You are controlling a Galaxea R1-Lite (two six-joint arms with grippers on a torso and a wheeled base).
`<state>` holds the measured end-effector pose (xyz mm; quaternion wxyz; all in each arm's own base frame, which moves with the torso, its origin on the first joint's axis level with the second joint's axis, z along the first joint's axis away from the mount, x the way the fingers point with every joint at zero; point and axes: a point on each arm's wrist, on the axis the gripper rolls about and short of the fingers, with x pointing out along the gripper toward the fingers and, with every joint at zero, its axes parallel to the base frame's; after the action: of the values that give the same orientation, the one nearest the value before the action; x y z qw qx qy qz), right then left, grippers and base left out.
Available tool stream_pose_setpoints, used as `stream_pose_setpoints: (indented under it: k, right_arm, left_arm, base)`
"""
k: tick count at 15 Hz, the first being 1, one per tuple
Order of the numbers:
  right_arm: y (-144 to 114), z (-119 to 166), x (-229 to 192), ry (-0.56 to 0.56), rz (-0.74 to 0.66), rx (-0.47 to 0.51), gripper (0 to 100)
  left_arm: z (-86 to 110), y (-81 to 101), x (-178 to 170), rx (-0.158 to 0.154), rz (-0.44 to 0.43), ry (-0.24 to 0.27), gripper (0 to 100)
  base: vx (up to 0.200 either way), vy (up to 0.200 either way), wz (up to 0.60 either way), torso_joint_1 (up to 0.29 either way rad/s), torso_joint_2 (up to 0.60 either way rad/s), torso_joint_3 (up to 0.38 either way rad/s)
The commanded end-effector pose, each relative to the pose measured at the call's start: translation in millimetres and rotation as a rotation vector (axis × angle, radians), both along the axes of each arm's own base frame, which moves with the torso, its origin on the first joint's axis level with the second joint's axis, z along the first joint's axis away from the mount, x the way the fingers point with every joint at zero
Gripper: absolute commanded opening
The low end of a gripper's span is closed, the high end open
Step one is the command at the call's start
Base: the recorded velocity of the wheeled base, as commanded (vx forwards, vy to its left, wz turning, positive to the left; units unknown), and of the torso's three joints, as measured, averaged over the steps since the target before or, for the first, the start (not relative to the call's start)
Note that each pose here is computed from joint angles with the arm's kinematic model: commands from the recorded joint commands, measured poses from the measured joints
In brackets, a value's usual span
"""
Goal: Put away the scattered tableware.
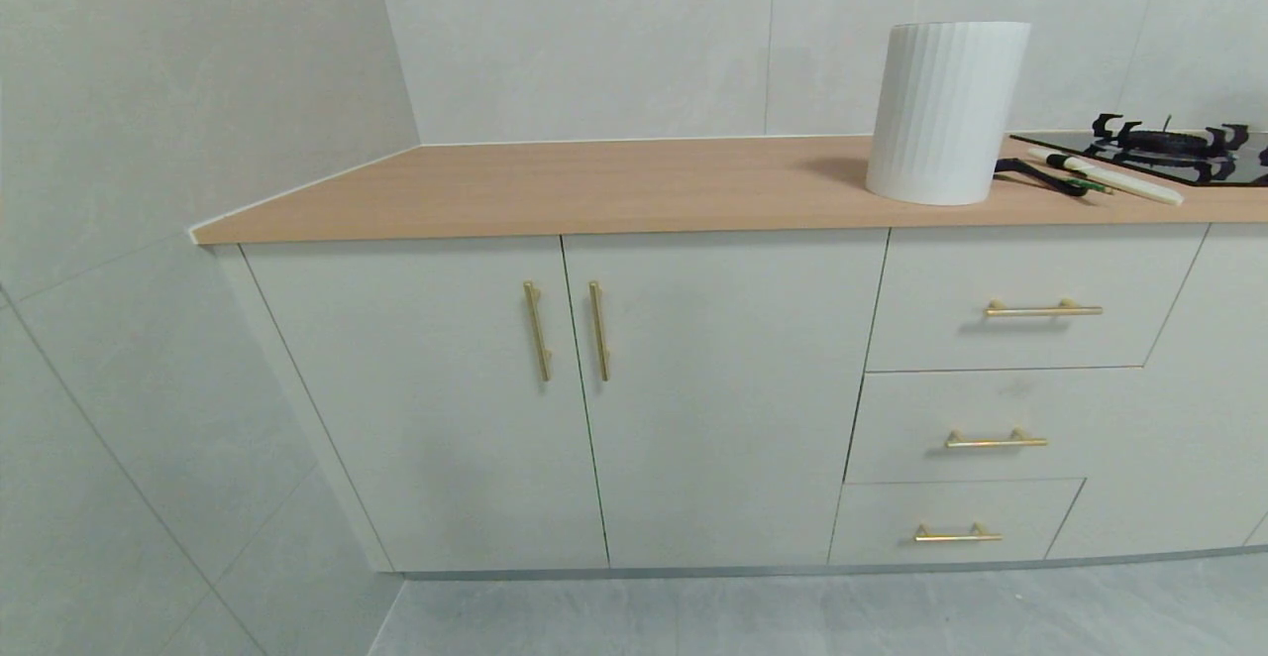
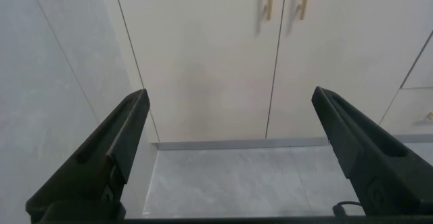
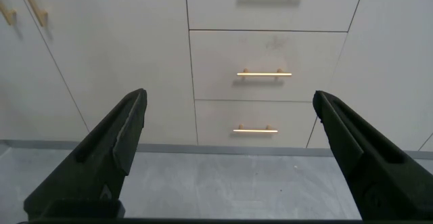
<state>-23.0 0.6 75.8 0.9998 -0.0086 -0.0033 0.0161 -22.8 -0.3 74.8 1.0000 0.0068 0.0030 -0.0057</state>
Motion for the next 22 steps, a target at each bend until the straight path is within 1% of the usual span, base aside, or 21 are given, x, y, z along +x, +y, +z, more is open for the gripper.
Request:
stream_pose_setpoints:
  k: [1, 6, 22]
  right_arm:
    - [0.0, 0.0, 0.2, 0.003, 0.001, 0.002, 100]
    - [0.0, 0.0, 0.2, 0.004, 0.001, 0.006, 100]
    - [0.0, 0.0, 0.2, 0.004, 0.001, 0.011, 100]
  left_arm:
    - [0.2, 0.0, 0.0, -0.003, -0.001, -0.002, 100]
    - [0.3, 0.0, 0.0, -0.004, 0.001, -0.003, 100]
    - [0.3, 0.0, 0.0, -0.006, 0.001, -0.003, 100]
  base:
    - [0.0, 0.0, 0.0, 0.0, 0.0, 0.0]
    - [0.0, 0.0, 0.0, 0.0, 0.0, 0.0]
    - [0.0, -0.2, 0.0, 0.002, 0.0, 0.003]
